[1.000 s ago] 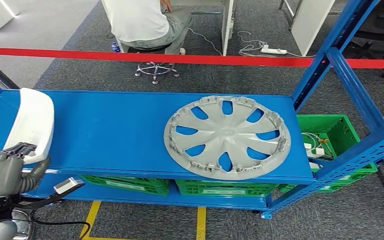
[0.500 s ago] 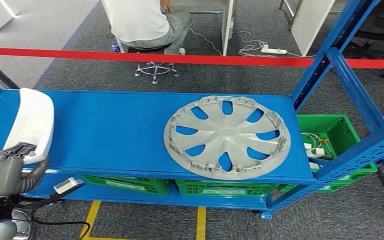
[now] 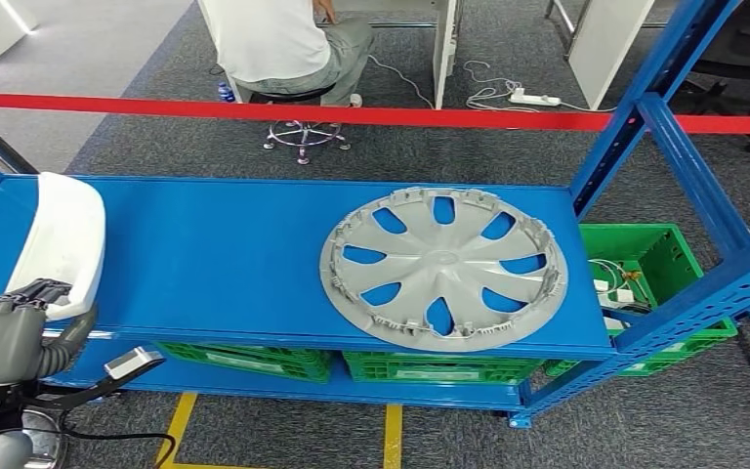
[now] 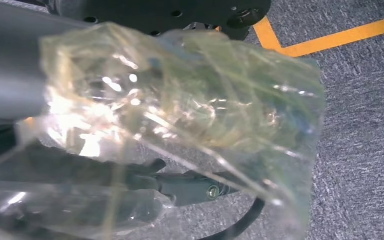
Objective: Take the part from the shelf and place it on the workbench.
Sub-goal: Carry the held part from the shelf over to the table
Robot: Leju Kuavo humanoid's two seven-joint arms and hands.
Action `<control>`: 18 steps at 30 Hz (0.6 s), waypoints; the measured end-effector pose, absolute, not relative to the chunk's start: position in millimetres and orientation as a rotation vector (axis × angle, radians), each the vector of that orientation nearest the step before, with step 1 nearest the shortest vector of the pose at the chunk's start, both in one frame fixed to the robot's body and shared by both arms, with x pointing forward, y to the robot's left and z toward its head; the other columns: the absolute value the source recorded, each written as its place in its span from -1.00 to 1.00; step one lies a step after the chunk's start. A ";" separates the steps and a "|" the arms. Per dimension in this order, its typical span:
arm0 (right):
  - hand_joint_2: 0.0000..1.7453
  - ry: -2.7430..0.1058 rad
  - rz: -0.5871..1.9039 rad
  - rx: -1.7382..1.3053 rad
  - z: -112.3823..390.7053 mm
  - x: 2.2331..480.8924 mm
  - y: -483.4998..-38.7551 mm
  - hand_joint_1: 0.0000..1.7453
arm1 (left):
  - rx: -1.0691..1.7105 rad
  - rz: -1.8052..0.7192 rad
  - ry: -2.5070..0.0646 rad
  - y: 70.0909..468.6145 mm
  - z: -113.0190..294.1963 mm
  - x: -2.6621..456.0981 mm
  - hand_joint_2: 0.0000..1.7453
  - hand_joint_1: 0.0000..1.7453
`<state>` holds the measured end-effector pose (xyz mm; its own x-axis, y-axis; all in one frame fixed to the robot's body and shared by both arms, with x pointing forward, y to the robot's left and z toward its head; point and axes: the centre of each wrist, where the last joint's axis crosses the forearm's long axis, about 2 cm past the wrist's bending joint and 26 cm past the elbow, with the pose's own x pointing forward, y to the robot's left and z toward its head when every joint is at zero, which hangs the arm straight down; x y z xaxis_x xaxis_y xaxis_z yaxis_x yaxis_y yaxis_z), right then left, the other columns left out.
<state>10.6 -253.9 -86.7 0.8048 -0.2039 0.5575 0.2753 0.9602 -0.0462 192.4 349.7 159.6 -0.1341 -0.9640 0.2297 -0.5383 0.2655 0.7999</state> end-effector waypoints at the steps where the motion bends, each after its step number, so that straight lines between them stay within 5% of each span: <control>1: -1.00 -0.582 -0.257 -0.125 -86.8 10.7 -253.8 -1.00 | 1.372 -0.715 -1.782 350.0 159.5 192.2 1.00 1.00; 18: -1.00 -0.580 -0.276 -0.117 -87.1 10.2 -250.8 -1.00 | 1.351 -0.713 -1.730 355.5 158.1 187.1 1.00 1.00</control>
